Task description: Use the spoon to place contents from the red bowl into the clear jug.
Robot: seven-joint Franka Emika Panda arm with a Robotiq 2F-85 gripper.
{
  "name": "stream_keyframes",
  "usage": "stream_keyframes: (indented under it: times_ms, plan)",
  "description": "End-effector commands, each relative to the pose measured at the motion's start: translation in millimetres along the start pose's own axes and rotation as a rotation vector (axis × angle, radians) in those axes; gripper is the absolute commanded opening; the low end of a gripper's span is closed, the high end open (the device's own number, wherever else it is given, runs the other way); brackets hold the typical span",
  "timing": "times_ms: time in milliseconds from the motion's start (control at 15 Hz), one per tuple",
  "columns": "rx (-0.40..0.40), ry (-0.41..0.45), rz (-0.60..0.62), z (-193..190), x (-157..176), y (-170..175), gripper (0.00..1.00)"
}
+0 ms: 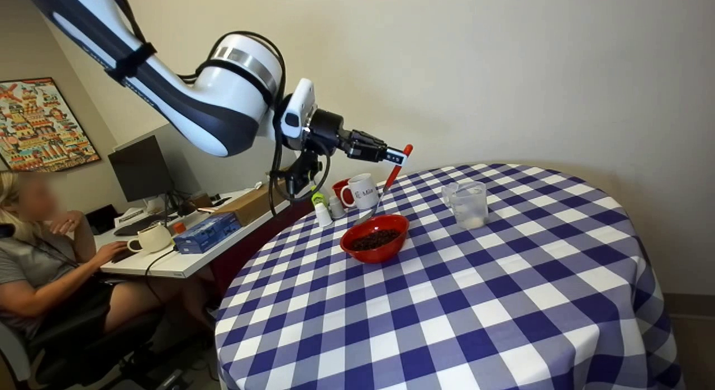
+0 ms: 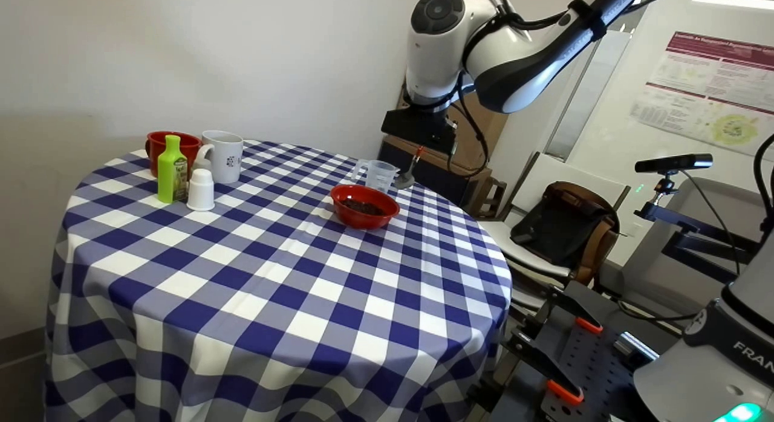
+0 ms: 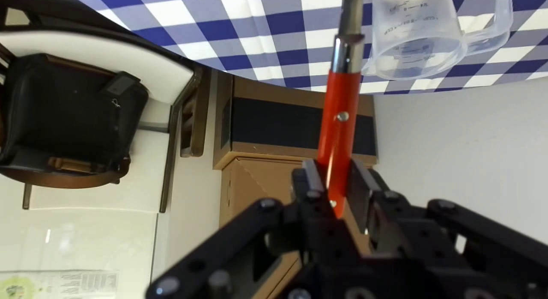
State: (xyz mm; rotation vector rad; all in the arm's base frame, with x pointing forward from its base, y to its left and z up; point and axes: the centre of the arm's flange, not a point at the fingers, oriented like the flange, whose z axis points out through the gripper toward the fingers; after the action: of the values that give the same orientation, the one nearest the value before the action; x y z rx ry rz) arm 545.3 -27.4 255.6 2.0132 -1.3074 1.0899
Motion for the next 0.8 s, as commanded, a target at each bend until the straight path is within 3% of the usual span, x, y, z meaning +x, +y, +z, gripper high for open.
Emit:
stream_keyframes:
  times_ms: [0, 733]
  plan:
    - [-0.004, 0.083, 0.011, 14.3, -25.3, -24.2, 0.05]
    - [0.05, 0.129, 0.105, 47.5, -58.5, -75.5, 0.05]
